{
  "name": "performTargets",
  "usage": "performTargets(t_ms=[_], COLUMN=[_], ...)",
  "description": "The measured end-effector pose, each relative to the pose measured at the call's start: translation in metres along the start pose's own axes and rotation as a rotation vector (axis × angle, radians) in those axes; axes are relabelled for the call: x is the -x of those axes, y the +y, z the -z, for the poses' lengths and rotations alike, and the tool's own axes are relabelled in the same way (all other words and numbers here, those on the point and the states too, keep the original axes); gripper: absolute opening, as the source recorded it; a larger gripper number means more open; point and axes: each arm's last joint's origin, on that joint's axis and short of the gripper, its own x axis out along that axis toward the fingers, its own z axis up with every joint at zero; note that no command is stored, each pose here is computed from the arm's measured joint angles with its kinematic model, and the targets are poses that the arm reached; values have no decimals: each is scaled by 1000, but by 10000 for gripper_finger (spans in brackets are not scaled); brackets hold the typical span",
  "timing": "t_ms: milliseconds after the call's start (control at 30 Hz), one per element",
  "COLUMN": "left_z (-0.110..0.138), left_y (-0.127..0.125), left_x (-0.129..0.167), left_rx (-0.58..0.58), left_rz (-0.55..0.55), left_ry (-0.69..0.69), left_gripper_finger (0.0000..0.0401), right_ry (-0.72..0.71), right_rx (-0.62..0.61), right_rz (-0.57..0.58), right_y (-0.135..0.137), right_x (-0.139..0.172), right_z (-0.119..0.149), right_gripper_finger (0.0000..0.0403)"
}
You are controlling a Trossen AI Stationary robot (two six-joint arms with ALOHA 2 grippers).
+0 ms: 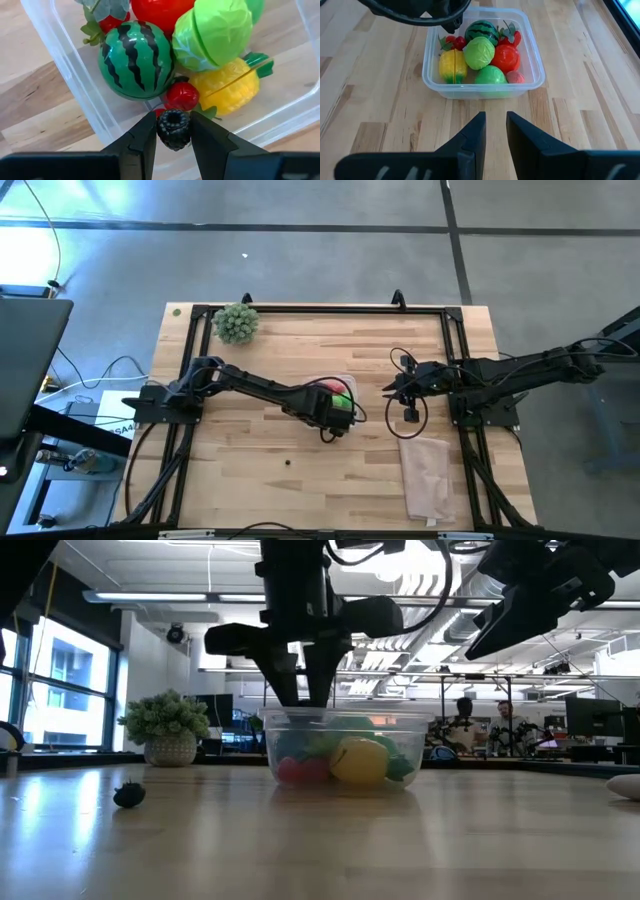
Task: Pick and placing Produce into tupperware
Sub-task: Put the black blackberry into the transparent bin
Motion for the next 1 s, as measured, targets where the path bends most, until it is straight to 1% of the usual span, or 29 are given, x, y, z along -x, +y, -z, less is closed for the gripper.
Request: performTargets(t_ms=[333, 867, 933, 1000], left_z=[-5, -5, -5, -5], left_y=[1, 0, 0, 1], left_x=[-1, -3, -3, -3], left_rx=[-6, -14, -14, -18], left_rz=[-2, 4, 4, 2], left_ry=[3, 18, 18, 19], left_gripper_finger=[102, 102, 108, 125], right_ry=[-1, -1, -1, -1], right_rx=[0, 0, 0, 0], right_rz=[0, 0, 0, 0], right_y=[0, 0, 0, 0], right_x=[0, 0, 0, 0], right_z=[0, 0, 0, 0], right_gripper_finger=[67, 67, 67, 67])
